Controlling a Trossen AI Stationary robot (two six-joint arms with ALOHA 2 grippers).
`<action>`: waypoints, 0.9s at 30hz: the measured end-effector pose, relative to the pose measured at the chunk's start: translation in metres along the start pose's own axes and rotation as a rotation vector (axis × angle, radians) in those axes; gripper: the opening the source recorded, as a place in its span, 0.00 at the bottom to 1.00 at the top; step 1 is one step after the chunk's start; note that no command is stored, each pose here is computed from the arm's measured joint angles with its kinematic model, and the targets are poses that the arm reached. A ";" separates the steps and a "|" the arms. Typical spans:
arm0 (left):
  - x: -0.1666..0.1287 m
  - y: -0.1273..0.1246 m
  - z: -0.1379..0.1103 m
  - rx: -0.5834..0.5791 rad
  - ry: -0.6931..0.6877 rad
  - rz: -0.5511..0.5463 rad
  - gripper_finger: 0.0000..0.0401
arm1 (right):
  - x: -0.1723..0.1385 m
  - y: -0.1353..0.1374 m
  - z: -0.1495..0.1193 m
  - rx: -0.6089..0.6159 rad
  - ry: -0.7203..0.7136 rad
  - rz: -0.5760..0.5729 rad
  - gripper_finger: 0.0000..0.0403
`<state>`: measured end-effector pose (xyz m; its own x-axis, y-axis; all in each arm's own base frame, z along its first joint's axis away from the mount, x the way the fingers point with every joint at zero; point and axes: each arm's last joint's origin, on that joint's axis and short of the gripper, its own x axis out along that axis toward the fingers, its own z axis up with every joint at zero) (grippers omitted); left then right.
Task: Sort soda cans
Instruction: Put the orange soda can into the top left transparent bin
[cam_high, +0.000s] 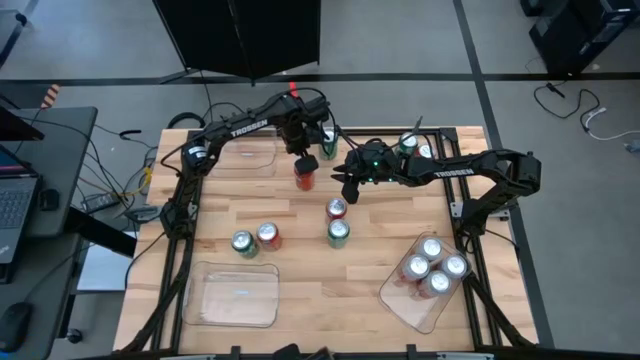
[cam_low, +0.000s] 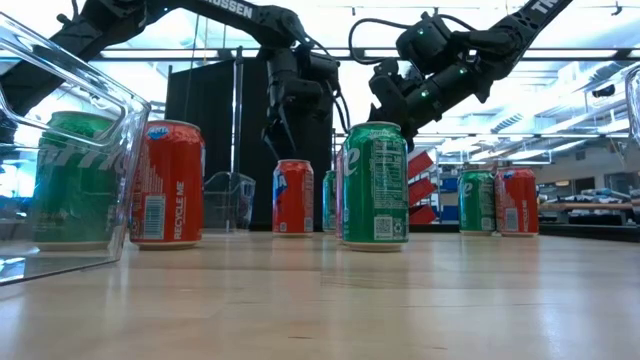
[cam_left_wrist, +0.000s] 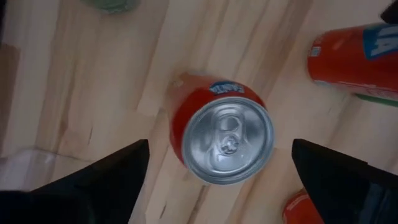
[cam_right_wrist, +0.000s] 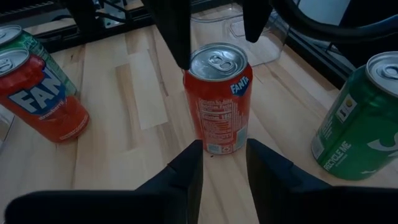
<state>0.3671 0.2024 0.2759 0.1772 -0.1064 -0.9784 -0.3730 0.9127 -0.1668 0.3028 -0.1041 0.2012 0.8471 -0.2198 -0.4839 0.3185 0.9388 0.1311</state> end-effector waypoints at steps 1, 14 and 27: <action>0.000 0.000 0.000 -0.005 0.001 0.000 0.98 | 0.000 0.000 0.000 0.000 0.000 0.000 0.27; 0.002 -0.010 0.004 0.024 -0.028 0.037 0.98 | 0.000 0.000 0.000 0.000 0.002 0.000 0.27; 0.009 -0.010 0.002 0.025 -0.004 0.064 0.98 | 0.000 0.000 0.000 0.000 0.003 0.000 0.27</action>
<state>0.3744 0.1931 0.2694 0.1572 -0.0458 -0.9865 -0.3608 0.9272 -0.1005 0.3027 -0.1041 0.2009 0.8455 -0.2192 -0.4869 0.3187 0.9388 0.1308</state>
